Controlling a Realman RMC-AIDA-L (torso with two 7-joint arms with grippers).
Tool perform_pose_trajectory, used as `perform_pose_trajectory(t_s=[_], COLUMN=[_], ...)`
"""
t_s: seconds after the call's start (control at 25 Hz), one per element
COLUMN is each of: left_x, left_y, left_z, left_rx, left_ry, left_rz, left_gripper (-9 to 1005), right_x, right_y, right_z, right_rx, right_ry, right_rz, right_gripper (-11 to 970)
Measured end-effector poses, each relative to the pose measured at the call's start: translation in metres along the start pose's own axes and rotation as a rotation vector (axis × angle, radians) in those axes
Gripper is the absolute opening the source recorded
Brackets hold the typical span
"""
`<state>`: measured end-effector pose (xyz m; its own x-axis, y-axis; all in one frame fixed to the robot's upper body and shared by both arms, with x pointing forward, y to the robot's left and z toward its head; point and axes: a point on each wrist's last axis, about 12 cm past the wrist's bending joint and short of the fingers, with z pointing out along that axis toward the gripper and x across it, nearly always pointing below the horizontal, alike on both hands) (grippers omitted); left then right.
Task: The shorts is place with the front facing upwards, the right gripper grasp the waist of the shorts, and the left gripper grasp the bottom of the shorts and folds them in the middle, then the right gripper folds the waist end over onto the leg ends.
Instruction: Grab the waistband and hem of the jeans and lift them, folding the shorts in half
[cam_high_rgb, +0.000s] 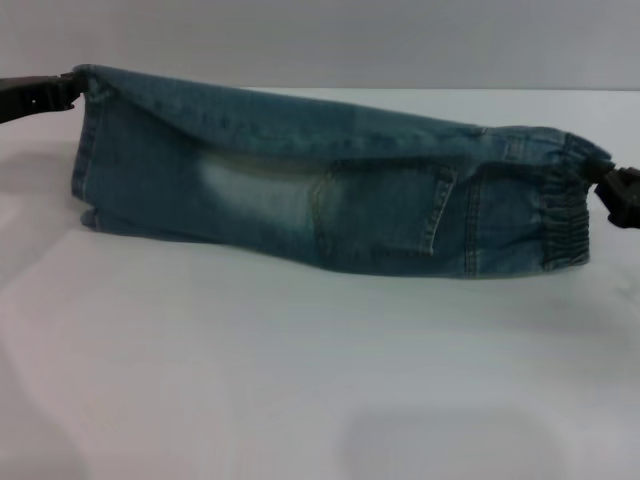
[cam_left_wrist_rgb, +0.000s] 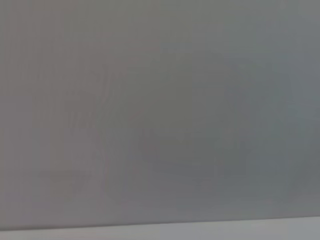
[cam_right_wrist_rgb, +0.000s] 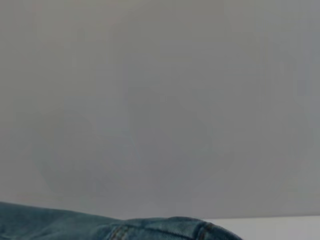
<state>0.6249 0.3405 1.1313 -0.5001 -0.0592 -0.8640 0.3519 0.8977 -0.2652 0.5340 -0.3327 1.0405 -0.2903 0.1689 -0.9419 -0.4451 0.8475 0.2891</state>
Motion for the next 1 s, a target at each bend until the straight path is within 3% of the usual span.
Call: perform_pose_trajectory(t_s=[0.72, 1.0], left_x=[-0.001, 0.006], left_y=[-0.007, -0.002], left_z=[0.018, 0.023], left_rx=[-0.064, -0.154], left_ry=[0.026, 0.027], left_rz=[0.094, 0.102], left_gripper=[40, 41], right_x=[-0.006, -0.006], right_y=[0.000, 0.004], right_z=[0.018, 0.026], right_rx=[0.029, 0.016], right_ry=[-0.016, -0.009], right_rz=[-0.025, -0.032], right_gripper=[-1, -2])
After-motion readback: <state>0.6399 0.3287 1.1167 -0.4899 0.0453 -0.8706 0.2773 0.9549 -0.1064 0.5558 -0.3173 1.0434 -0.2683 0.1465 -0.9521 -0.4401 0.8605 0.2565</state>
